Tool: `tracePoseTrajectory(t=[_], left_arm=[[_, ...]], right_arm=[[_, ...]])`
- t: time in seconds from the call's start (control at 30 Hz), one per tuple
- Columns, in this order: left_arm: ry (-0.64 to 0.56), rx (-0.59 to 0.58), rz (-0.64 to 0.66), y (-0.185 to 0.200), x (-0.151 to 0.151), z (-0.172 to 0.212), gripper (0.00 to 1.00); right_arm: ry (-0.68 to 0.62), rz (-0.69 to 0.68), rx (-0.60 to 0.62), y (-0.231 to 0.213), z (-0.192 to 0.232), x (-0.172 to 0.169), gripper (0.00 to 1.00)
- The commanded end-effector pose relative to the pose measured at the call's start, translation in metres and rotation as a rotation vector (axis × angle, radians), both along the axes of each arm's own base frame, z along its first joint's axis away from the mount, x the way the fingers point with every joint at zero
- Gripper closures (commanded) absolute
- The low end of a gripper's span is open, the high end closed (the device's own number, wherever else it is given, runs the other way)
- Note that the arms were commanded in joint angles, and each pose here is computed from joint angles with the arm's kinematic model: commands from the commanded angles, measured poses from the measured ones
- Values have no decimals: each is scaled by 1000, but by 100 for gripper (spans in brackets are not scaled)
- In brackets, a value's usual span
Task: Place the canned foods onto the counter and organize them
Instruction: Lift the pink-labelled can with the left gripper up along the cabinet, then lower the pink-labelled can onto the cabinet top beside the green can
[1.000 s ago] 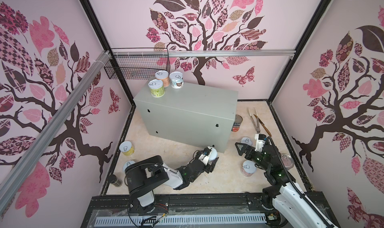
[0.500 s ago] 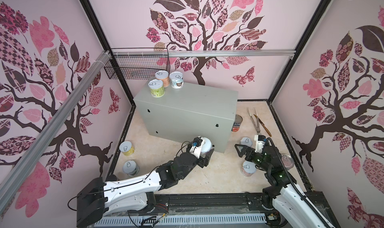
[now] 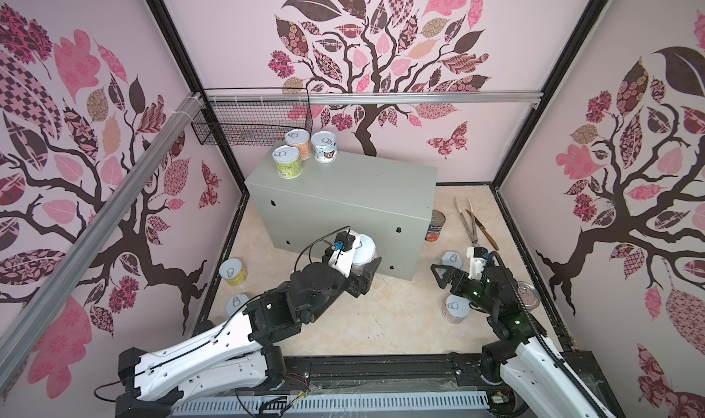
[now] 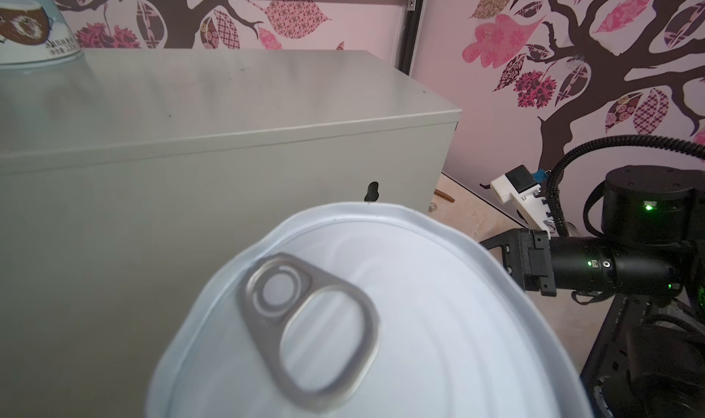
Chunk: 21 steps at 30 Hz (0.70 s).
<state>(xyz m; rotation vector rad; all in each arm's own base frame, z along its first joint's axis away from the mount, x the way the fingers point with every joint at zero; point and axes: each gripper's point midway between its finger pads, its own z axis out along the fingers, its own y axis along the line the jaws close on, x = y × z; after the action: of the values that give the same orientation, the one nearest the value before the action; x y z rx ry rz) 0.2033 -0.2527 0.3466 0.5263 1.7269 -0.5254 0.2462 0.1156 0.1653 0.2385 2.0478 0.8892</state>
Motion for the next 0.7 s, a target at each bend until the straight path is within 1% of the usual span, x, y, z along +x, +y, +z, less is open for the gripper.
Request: tracePoseTrajectory(t=[0.0, 0.07, 0.17, 0.4, 0.47, 0.67], left_arm=[[1, 44, 23, 10, 5, 29, 24], [23, 63, 32, 15, 10, 35, 24], [50, 63, 48, 25, 18, 49, 24], [-1, 114, 89, 40, 29, 90, 24], [0, 110, 98, 43, 34, 99, 23], [24, 35, 123, 60, 62, 123, 23]], right_arm=[[-30, 34, 17, 7, 22, 1, 0], [-24, 47, 18, 9, 24, 2, 0], [-24, 50, 19, 10, 26, 2, 0], [-23, 64, 18, 11, 26, 0, 0], [-22, 71, 15, 12, 26, 0, 0], [-25, 75, -13, 12, 26, 3, 0]])
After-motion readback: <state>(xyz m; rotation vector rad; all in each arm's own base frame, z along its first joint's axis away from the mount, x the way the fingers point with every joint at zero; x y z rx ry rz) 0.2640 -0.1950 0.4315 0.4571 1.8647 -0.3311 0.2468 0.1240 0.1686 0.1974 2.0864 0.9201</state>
